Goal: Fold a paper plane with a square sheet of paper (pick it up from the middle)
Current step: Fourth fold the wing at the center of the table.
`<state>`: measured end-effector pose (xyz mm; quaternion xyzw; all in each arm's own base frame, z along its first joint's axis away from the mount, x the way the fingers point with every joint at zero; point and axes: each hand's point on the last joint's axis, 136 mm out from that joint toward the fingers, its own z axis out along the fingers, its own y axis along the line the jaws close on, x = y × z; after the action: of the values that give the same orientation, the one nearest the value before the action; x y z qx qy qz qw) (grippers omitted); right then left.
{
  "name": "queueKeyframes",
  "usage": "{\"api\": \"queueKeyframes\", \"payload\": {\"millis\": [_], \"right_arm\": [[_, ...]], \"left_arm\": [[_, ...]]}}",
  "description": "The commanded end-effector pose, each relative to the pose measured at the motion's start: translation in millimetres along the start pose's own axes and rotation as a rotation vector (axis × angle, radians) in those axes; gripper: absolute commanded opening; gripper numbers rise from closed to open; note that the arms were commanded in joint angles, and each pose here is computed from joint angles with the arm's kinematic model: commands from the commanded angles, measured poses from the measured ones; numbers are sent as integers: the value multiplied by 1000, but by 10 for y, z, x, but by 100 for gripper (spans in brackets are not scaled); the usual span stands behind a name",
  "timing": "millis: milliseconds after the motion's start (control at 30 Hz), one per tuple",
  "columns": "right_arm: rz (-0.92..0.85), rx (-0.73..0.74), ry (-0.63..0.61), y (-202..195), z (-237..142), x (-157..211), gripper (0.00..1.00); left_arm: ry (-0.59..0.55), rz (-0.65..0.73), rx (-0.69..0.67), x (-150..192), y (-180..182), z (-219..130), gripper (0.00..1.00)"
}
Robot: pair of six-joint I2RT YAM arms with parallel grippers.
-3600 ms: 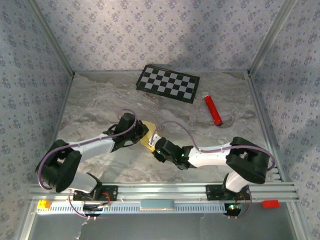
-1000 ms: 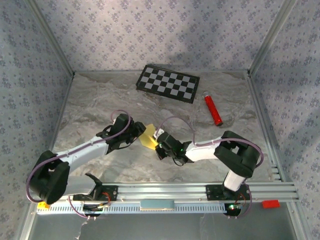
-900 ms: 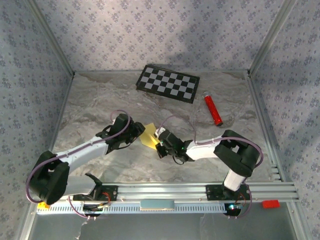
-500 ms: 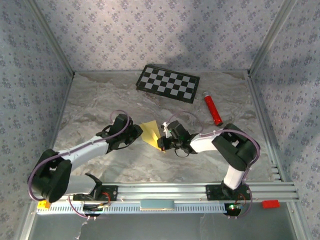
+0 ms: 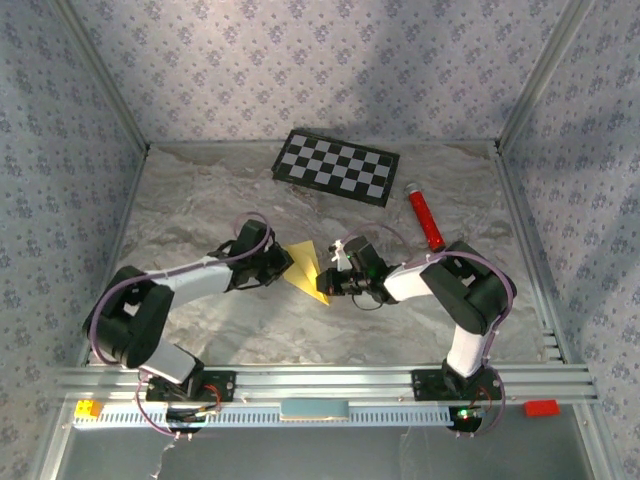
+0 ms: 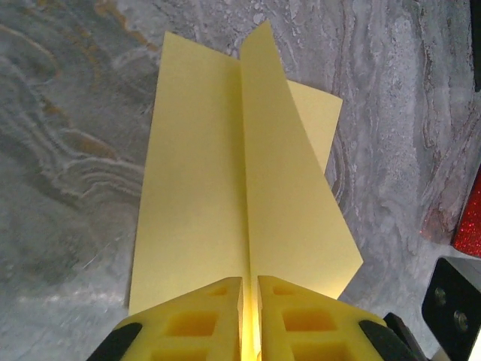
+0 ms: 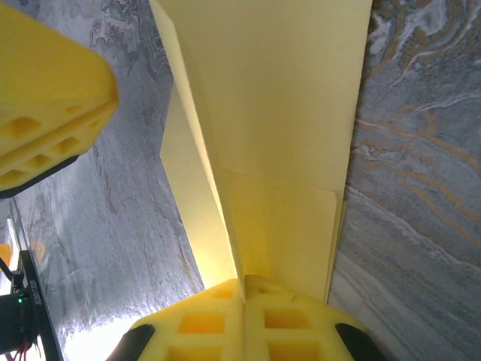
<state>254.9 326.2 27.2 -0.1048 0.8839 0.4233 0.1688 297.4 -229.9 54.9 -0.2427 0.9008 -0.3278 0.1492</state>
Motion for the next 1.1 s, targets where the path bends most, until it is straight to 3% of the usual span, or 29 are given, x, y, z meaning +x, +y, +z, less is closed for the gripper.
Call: {"api": "queueKeyframes", "payload": {"millis": [0,367,667,1067], "right_arm": [[61,25,50,-134,-6,165,2],[92,17,47,-136,-15,165,2],[109,-20,45,-66,-46,153,3],[143,-34,44,-81,-49,184,3]], "left_arm": [[19,28,42,-49,-164,48,12],[78,-24,-28,63,147,304,5],[74,-56,-113,157,460,289,2],[38,-55,-144,174,506,200,1]]}}
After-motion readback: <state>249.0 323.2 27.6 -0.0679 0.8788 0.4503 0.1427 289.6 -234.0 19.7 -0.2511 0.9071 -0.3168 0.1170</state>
